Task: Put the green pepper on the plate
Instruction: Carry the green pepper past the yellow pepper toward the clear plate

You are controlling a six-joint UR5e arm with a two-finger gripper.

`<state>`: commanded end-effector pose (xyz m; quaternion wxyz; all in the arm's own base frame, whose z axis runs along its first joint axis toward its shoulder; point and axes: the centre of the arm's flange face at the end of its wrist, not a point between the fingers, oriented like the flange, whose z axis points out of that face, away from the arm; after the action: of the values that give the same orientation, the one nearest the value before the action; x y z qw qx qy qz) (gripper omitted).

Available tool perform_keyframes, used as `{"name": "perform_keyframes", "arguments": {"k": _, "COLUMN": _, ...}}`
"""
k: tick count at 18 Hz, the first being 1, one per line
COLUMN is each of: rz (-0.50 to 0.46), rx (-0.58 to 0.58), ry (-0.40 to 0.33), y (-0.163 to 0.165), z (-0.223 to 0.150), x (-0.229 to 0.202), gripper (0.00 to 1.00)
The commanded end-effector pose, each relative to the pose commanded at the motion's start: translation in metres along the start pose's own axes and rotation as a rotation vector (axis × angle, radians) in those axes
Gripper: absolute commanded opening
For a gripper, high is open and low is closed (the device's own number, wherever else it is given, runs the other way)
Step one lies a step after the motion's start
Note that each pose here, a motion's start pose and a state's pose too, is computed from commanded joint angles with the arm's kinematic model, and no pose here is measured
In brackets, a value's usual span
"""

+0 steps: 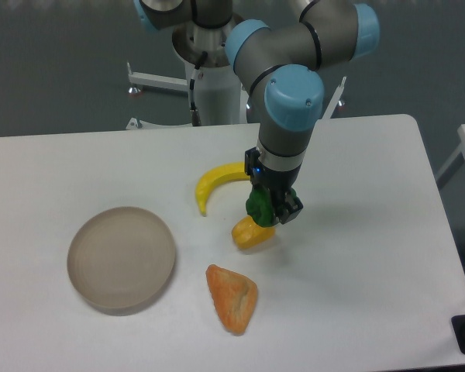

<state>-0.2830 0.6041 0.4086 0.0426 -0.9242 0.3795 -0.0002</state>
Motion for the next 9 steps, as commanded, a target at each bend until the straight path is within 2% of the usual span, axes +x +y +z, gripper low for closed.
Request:
{"name": "perform_keyframes", "arguments": {"k": 3, "rz": -0.008, "rx": -0.001, "ry": -0.001, "y": -0.009, "z": -0.001, "x": 0.005, "gripper": 0.09}}
{"name": "perform_keyframes", "arguments": {"k": 6, "rz": -0.035, "rx": 0.003, "ry": -0.002, "y": -0.034, "z": -0.002, "x": 0.016, "gripper": 0.09}}
{"name": "perform_keyframes", "arguments": {"k": 9, "rz": -0.076, "rx": 0.005, "ry": 0.020, "y": -0.081, "z": 0.008, "x": 0.041, "gripper": 0.09}}
